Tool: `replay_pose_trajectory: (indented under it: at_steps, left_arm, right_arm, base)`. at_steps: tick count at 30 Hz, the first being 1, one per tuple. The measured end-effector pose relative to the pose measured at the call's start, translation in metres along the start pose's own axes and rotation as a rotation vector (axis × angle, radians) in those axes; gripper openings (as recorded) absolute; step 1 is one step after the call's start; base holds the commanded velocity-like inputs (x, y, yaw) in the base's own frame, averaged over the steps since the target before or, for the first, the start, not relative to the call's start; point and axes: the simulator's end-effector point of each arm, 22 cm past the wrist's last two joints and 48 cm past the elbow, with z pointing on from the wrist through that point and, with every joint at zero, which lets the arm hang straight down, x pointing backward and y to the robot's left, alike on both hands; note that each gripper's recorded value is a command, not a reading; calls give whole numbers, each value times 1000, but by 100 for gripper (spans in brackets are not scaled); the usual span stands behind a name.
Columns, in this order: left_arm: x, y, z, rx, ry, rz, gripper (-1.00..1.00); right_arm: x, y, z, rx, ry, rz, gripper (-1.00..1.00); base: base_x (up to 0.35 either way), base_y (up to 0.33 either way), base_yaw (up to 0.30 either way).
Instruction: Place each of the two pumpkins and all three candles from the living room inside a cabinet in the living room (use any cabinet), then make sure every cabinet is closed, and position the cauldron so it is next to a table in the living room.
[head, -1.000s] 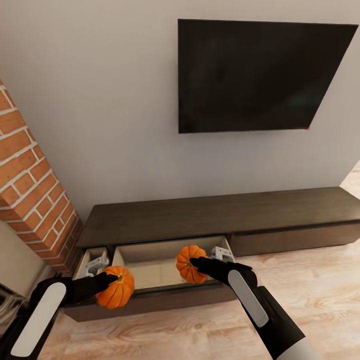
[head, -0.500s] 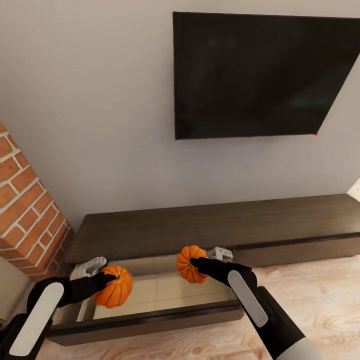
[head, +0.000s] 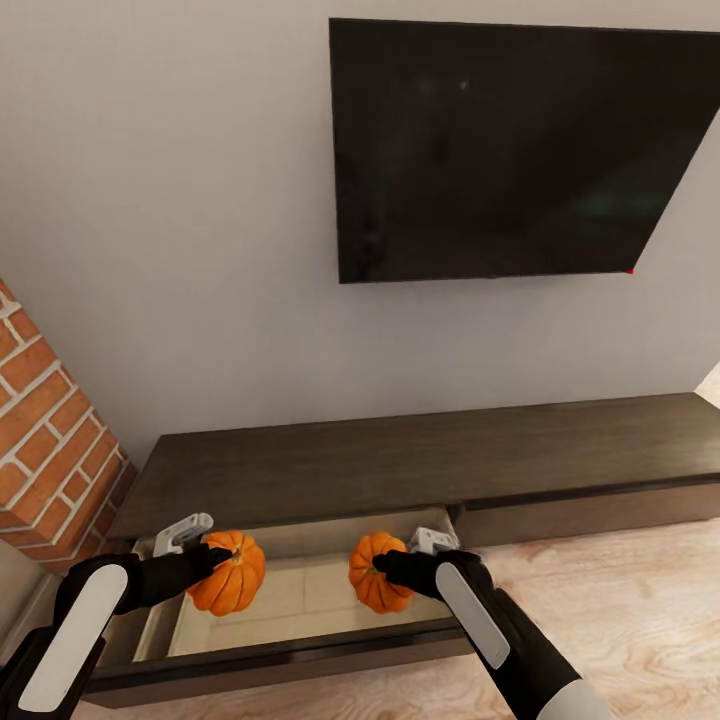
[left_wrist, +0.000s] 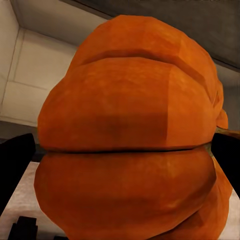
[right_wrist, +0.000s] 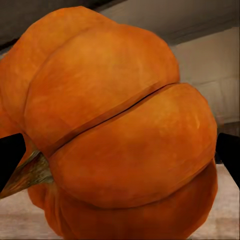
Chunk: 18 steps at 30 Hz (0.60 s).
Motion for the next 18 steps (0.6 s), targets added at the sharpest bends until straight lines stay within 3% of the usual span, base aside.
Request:
replay_pose_trajectory:
  at_steps: [3,18]
  left_arm:
    - [0,0,0,0,0,0,-100]
    - [1,2,1,-9,1,-3,-100]
  right_arm:
    - [17,10,8,12,34,-13,-100]
    - [13,14,9,6,8,-6,-100]
  base:
    - [0,0,0]
    - [39,-82,0]
